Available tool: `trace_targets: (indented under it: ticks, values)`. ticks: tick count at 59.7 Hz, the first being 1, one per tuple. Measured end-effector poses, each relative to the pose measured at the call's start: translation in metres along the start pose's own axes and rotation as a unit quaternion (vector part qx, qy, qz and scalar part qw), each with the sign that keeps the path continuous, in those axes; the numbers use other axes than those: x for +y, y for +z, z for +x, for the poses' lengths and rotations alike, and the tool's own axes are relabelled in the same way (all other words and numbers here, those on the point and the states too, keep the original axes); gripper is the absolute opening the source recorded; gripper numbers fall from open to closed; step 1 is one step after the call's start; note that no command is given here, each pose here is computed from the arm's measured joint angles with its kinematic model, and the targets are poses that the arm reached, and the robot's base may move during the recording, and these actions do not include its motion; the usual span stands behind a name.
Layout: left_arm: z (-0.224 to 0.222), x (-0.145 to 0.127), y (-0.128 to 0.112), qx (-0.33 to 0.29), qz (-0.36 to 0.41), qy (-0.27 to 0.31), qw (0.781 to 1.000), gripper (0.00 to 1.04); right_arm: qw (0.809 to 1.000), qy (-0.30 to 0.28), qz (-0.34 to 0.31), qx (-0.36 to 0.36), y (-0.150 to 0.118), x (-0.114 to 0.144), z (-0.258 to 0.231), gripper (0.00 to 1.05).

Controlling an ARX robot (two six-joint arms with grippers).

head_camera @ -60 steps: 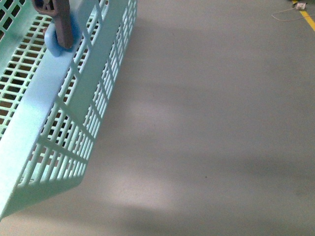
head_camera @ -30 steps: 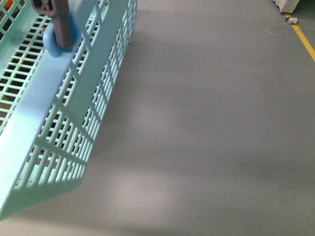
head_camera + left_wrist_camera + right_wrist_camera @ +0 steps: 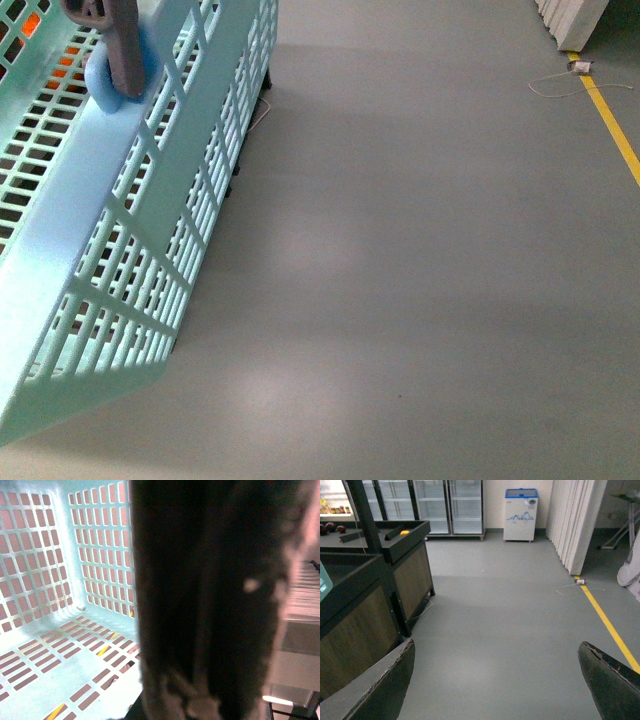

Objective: Pick lemon and mango into basket

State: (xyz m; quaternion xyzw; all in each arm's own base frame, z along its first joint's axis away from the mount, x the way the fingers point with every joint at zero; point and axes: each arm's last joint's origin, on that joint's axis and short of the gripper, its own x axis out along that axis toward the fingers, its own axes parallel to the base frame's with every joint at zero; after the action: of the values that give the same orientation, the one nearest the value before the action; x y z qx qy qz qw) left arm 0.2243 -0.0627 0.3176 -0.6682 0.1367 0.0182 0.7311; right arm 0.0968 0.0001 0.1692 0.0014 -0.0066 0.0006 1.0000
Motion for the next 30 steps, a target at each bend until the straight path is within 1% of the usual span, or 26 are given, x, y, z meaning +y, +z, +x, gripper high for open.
trace_targets:
  ticks: [21, 30]
  values:
    - [0.0001, 0.0001, -0.0001, 0.000, -0.001, 0.000, 1.000, 0.04, 1.000, -0.001, 0.000, 0.000, 0.0001, -0.0001, 0.0000, 0.96]
    - [0.0000, -0.0002, -0.0032, 0.019, -0.005, -0.001, 1.000, 0.04, 1.000, -0.002, 0.000, 0.000, 0.0000, -0.0001, 0.0000, 0.96]
